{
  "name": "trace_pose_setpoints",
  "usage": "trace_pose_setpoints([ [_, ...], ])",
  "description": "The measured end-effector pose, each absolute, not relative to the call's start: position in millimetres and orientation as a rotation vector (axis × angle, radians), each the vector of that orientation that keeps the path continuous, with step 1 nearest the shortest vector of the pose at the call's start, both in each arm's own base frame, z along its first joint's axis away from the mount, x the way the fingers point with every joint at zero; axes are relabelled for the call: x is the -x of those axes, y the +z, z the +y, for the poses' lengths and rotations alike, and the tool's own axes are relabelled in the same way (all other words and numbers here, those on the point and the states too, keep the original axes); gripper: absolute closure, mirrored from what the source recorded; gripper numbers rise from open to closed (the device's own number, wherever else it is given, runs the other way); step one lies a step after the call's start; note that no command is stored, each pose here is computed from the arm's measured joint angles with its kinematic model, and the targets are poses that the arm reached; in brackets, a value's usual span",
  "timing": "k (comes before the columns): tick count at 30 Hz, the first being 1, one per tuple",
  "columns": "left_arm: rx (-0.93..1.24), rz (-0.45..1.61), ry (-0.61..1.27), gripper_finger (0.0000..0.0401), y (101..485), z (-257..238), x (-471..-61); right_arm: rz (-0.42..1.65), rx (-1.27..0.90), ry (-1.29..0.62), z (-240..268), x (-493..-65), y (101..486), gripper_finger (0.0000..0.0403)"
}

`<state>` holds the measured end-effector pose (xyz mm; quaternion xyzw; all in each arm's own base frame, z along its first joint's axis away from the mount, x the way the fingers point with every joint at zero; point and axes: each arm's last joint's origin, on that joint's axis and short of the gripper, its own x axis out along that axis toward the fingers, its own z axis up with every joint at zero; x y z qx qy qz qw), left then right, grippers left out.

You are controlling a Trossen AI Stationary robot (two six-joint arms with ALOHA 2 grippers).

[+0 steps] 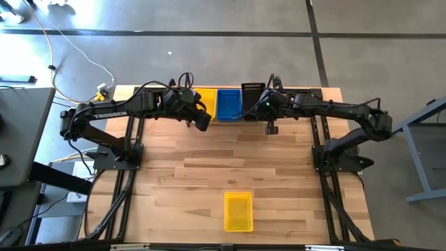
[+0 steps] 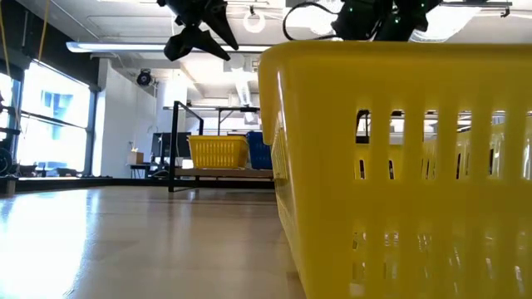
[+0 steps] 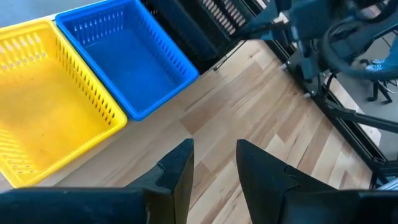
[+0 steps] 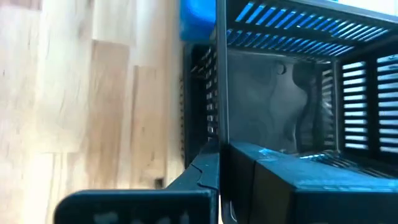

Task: Stack baskets on shelf by color
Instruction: Stack the black basket on the black baskets on the shelf, then stack the yellow basket on the yellow baskets on the shelf

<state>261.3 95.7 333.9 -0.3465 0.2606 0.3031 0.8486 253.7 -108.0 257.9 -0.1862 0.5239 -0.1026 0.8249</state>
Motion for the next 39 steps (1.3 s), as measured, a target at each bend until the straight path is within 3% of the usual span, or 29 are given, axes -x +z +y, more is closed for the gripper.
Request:
trace_pose_setpoints([
  [13,0.753,0.540,0.650,0.0289,334,96,-261,1.132,0.419,-0.248,-115,-253,242,0.0398],
  [28,0.857,0.528,0.637,0.0289,334,90,-263,1.112,0.361,-0.318,-112,-258,249,0.0309],
  [39,0.798,0.561,0.580,0.0289,333,86,-265,1.111,0.293,-0.331,-103,-261,255,0.0315],
])
